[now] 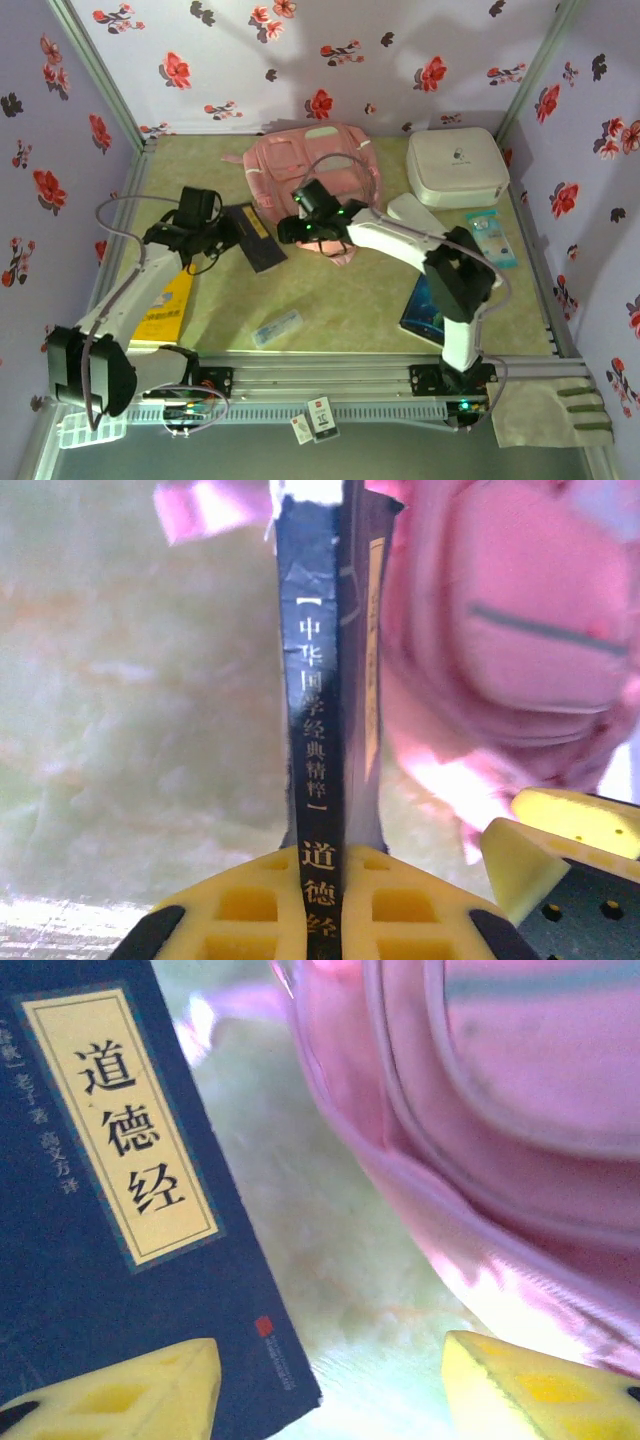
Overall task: Pack the student bag
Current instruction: Pick up the book from the middle-left of the table, then pass the book.
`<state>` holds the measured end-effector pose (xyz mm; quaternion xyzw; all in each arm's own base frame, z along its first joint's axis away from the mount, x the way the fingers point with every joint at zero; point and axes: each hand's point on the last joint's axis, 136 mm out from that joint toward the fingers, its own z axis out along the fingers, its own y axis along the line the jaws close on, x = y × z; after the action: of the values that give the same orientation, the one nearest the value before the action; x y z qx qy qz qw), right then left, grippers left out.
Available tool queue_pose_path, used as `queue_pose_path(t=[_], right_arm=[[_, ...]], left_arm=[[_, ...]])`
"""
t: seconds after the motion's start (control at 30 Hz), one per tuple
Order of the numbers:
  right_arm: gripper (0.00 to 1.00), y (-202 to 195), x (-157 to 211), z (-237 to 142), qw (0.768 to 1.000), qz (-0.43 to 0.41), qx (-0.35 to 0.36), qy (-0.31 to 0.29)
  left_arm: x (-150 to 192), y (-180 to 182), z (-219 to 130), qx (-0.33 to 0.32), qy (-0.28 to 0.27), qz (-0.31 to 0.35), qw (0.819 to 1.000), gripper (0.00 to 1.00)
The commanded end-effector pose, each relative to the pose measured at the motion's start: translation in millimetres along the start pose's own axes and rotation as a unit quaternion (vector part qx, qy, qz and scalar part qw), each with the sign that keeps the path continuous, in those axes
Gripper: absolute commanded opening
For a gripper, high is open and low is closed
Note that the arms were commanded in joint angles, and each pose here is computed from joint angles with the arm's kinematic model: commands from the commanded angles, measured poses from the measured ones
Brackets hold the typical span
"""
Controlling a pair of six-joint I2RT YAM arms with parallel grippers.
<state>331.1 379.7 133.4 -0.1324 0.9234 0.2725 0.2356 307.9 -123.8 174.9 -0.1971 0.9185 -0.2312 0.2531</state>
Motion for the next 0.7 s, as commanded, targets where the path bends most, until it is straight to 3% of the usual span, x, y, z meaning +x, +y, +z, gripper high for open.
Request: queue_pose_path(t=[0.0, 0.1, 0.27, 0.47, 0.67], right_arm=[[0.65, 4, -35, -28, 0.994, 0.04, -0.061, -0.078], [0.73, -2, -47, -50, 0.988, 0.07, -0.081, -0.111], [0.94, 4, -60, -76, 0.965, 0.148, -0.167, -0.14], [0.98, 18, -77, -94, 0.919, 0.246, -0.267, -0.153], [0.98, 32, -100, -100, 0.87, 0.316, -0.344, -0.157]], left_arm=[[-24, -30, -31, 0.038, -0.041, 0.028, 0.998, 0.0], [-42, -62, -43, 0.094, -0.062, 0.024, 0.993, 0.0], [-71, -114, -53, 0.195, -0.086, -0.007, 0.977, 0.0], [-95, -158, -60, 0.286, -0.094, -0.05, 0.952, 0.0], [-106, -177, -63, 0.338, -0.091, -0.085, 0.933, 0.0]])
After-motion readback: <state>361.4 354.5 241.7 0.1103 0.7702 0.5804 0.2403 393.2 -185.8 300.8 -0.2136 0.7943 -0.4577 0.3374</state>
